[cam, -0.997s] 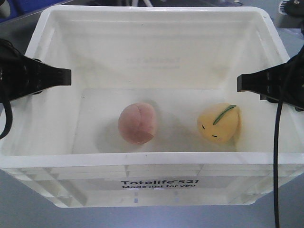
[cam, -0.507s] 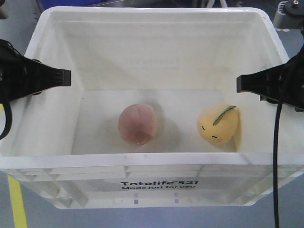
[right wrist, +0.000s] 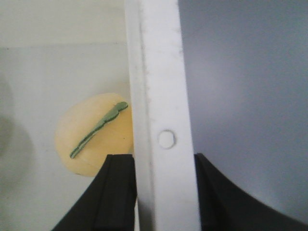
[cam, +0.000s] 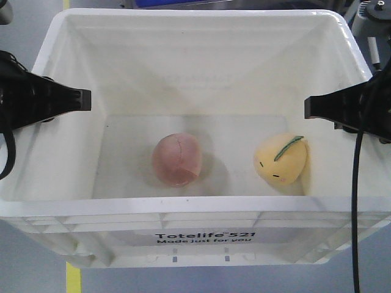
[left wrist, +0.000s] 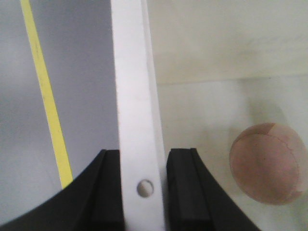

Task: Place moving items into box and shelve
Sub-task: 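Hold the lifted tote with both grippers while the base drives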

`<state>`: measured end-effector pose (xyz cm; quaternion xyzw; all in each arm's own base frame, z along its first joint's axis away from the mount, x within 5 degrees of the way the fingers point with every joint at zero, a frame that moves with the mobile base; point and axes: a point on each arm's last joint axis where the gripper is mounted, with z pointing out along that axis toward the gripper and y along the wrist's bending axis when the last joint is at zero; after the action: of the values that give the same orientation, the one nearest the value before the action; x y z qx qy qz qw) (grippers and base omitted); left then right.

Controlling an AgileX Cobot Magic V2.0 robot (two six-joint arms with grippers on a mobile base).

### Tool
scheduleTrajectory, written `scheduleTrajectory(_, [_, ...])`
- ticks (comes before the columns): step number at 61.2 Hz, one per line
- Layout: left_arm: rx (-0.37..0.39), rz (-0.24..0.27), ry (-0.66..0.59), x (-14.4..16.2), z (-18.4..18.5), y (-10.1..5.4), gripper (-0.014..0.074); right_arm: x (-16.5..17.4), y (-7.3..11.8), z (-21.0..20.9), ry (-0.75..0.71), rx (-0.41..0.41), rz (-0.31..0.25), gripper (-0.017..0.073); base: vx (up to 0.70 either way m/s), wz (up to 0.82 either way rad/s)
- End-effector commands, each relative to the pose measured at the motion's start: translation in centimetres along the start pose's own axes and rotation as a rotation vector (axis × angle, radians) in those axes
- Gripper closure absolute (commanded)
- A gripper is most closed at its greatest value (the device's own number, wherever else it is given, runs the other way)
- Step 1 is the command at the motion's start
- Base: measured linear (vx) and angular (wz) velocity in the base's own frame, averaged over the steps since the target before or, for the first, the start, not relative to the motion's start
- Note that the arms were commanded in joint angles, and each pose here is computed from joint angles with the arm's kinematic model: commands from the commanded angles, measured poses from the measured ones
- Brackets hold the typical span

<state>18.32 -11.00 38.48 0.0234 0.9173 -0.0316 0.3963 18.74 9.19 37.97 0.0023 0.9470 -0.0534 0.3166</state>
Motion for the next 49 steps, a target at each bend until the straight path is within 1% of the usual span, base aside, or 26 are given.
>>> scheduleTrajectory(1, [0.087, 0.010, -0.182, -1.95, -2.18, -0.14, 0.0443, -1.53, -0.71, -1.65, -0.159, -0.011, 0.009, 0.0407, -0.03, 0.46])
scheduleTrajectory(30, [0.087, 0.010, -0.182, -1.95, -2.18, -0.14, 0.0443, -1.53, -0.71, -1.65, -0.159, -0.011, 0.010, 0.0407, -0.01, 0.47])
scheduleTrajectory(49, [0.087, 0.010, -0.182, -1.95, -2.18, -0.14, 0.0443, -1.49, -0.74, -1.64, -0.155, -0.008, 0.010, 0.0407, 0.04, 0.39])
